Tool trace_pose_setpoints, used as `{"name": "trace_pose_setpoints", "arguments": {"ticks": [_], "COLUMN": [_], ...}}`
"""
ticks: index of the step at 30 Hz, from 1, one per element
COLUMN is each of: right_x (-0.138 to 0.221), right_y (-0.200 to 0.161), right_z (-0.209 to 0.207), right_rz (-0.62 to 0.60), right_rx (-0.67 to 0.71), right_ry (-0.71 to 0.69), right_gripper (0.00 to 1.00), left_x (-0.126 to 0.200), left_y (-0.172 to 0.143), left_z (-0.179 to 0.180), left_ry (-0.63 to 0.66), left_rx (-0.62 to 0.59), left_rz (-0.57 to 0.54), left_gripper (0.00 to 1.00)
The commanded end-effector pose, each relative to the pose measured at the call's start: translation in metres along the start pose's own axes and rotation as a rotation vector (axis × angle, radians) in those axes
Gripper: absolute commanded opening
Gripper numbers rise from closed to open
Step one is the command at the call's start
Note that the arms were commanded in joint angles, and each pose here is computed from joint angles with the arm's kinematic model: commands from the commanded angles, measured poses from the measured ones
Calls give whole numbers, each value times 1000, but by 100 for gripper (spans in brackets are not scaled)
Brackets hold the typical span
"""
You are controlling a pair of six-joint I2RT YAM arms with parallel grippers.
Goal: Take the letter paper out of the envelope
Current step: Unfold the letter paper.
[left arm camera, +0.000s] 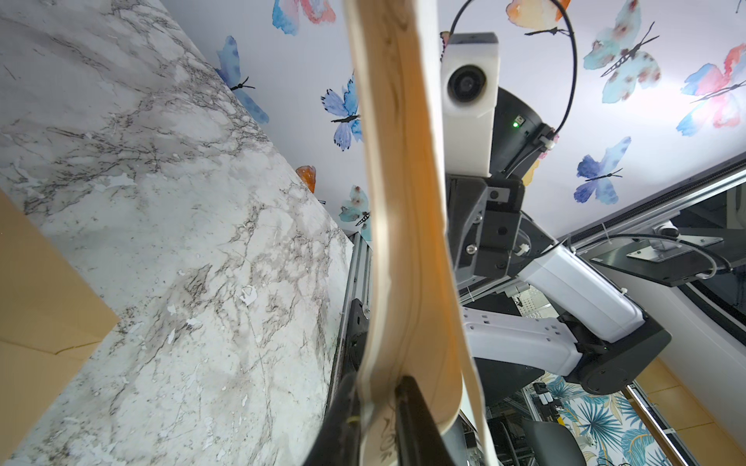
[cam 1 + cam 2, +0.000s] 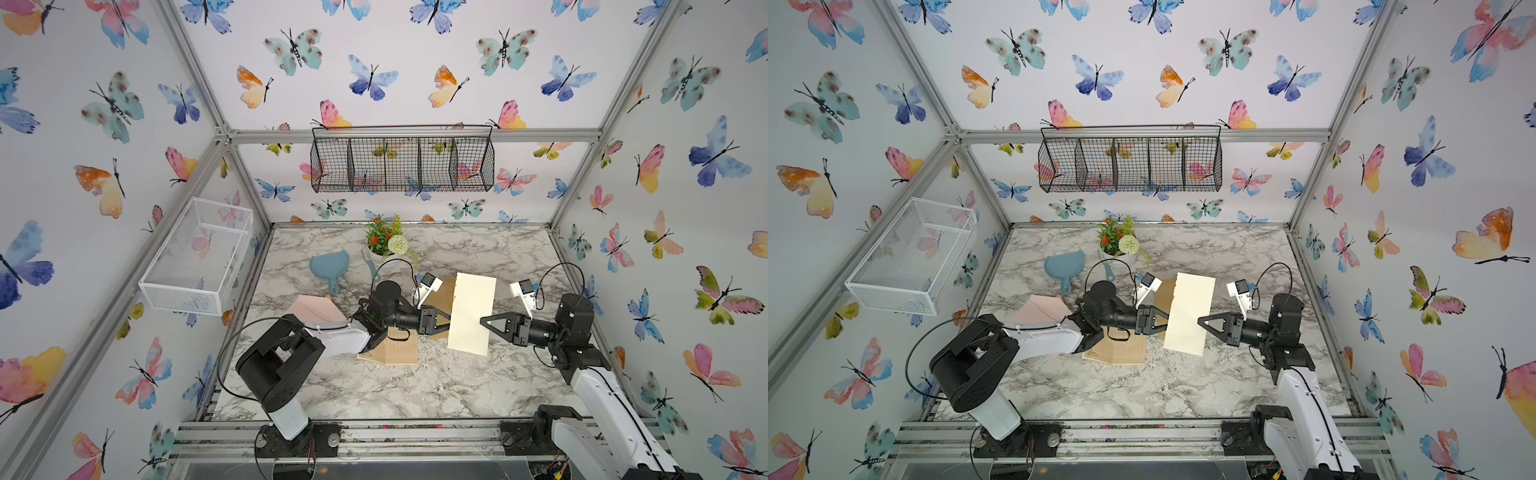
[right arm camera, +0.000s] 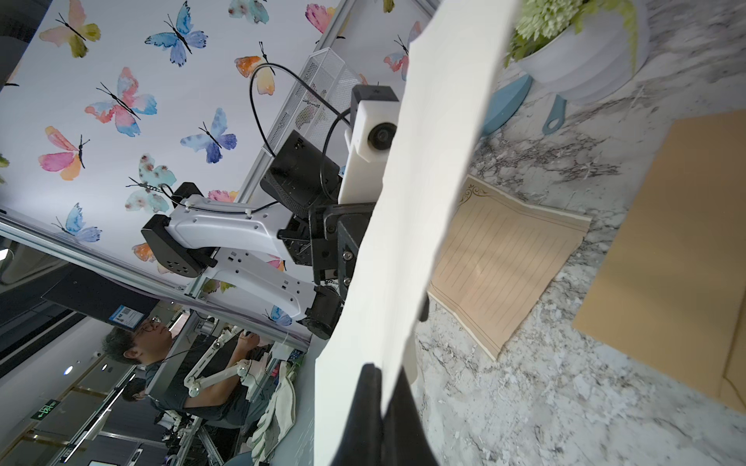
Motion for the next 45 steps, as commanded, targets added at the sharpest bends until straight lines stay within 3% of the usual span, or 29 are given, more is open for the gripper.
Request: {"name": "trace_pose_setpoints", "arguments": {"ticks": [1,10,19,25,29,34,39,42,45], "right_x": [1,1,1,1,1,0,0,0,3], "right_y": [0,-1,-1,-2,-3,-4,-5,-4,2], "right_z": [0,0,0,-1,-2,-4,-5,-6,-4], "right_rz": [-2,-3,-3,-3,-3,-2,-1,7,27], "right_rx": [6,10,8,6,3,-9,-15,-22,-12], "right_ry": [9,8,6,6,6,1,-10,-43,-165], "right_gripper": [1,1,1,1,1,1,1,22,41], "left_x": [1,7,11,10,7,-2,-3,-1,1], "left_y": [1,-1,0,2,3,2,1,0,2], "left_z": [-13,-12,-8,-11,-13,-15,-18,-14,-4], "left_ry": [-95,-162,-79,-92,-111,-125,-128,-67,132], "left_rx": [-40,-26,-25,-29,-29,-30,-35,-30,-26], "left_rz": [17,10,-9,-11,-9,7,5,-9,-38], "left_gripper": [20,20,18,17,14,2,0,0,0]}}
Point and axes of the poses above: each gripper's point midway between its finger pads, its own x axis back along the fingers, its own z axis along the line the jaws close on, y = z × x, the point moved 10 cm from there along x, back along the fingers, and after that the axes turned 13 degrees about x, right-handed, at the moved point
